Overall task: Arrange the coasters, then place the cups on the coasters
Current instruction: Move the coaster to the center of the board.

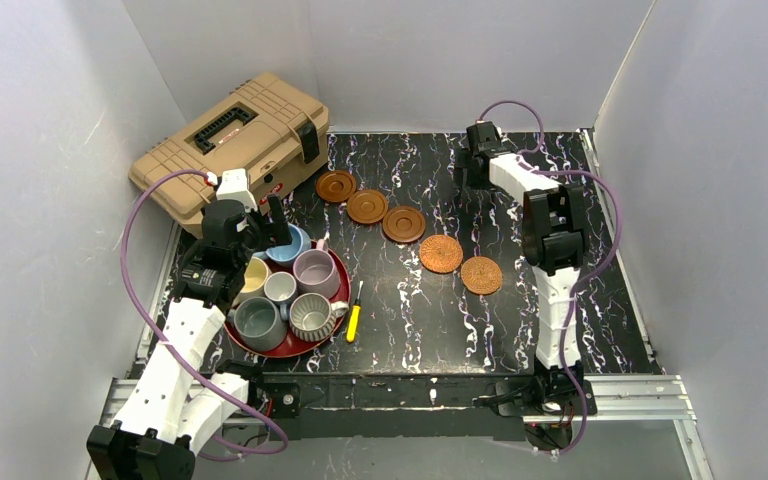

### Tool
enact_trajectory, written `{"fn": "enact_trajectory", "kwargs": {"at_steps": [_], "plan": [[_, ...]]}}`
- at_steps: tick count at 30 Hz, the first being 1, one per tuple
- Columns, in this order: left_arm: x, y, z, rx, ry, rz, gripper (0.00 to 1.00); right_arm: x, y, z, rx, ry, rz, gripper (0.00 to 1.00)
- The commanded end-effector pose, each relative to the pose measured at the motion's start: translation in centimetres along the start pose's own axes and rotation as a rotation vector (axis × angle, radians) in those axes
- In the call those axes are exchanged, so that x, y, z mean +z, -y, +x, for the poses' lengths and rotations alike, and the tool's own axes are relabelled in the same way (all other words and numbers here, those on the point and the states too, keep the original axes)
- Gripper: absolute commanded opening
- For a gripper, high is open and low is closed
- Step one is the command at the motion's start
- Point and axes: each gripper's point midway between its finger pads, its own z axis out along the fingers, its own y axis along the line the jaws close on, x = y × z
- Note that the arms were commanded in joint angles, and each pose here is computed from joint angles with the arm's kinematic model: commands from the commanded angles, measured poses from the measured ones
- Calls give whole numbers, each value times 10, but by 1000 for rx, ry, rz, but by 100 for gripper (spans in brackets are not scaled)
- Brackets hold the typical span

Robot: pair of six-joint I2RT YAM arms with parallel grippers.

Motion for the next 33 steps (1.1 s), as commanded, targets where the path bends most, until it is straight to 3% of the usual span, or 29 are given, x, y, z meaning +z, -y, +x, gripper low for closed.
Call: {"fn": "enact_trajectory", "kwargs": {"at_steps": [1,16,33], "plan": [[-6,-3,-12,3,28,-13,99,17,2,-21,33,60,8,98],[-6,-3,-12,1,28,-13,99,68,1,-12,98,3,0,98],[-5,0,-12,-5,24,0,99,92,11,6,6,-77,69,98]]}}
